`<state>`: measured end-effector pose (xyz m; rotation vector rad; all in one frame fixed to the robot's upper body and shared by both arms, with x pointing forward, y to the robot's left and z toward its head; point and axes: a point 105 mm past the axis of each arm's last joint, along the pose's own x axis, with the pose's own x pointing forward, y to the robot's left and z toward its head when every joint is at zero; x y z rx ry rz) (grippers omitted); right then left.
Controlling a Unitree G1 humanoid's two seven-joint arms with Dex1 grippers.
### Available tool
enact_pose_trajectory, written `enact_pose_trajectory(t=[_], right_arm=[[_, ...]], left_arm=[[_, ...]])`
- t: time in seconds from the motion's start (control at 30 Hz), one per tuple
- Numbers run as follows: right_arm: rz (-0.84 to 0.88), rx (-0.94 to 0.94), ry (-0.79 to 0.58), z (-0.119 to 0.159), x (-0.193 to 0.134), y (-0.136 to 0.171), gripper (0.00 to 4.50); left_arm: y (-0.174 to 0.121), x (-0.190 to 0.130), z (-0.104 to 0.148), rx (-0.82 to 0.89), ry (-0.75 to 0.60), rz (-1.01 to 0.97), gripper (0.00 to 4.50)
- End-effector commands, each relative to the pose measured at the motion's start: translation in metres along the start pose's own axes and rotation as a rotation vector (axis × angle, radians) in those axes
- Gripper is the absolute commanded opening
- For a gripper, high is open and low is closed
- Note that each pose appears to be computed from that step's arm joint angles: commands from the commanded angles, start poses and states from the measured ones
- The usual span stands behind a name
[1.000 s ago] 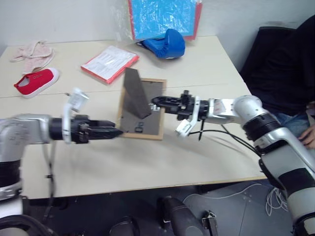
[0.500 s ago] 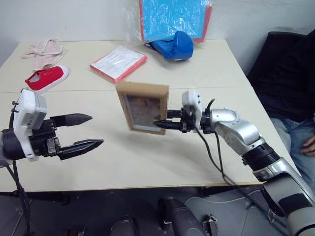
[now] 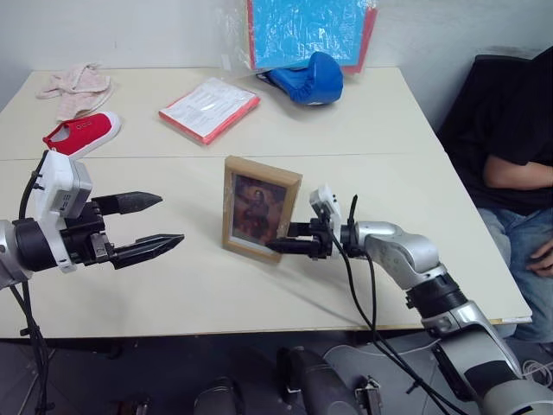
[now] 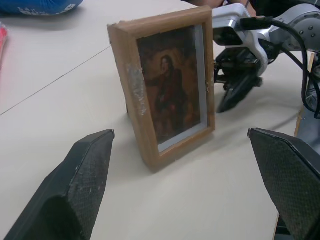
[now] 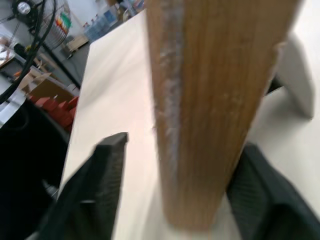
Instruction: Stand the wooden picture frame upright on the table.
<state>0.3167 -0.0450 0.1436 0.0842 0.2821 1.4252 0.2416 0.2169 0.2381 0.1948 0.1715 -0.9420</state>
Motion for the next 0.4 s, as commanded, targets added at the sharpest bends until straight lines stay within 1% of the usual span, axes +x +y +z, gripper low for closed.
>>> enact_pose_trajectory(t=[0.03, 0.07, 0.1, 0.17, 0.23, 0.3, 0.4], right_arm=[[0.007, -0.127, 0.04, 0.026, -0.03, 0.011, 4.29], [0.003, -0.144, 0.063, 0.029, -0.038, 0.012, 4.46], [0.016, -0.181, 0.101, 0.04, -0.062, 0.018, 4.46], [0.036, -0.217, 0.149, 0.057, -0.095, 0.03, 4.46], [0.032, -0.229, 0.157, 0.072, -0.118, 0.037, 4.46], [0.01, -0.238, 0.159, 0.081, -0.133, 0.04, 4.46], [-0.016, -0.249, 0.15, 0.083, -0.14, 0.041, 4.46]], left_arm=[[0.0, -0.001, 0.007, 0.04, -0.006, -0.017, 4.5], [0.001, -0.001, 0.007, 0.044, -0.004, -0.02, 4.5], [0.0, -0.001, 0.009, 0.053, 0.0, -0.031, 4.5], [-0.001, -0.001, 0.011, 0.069, 0.004, -0.05, 4.5], [0.0, -0.002, 0.015, 0.086, -0.003, -0.06, 4.5], [0.001, -0.002, 0.021, 0.097, -0.019, -0.073, 4.5], [0.0, 0.001, 0.031, 0.123, -0.047, -0.103, 4.5]])
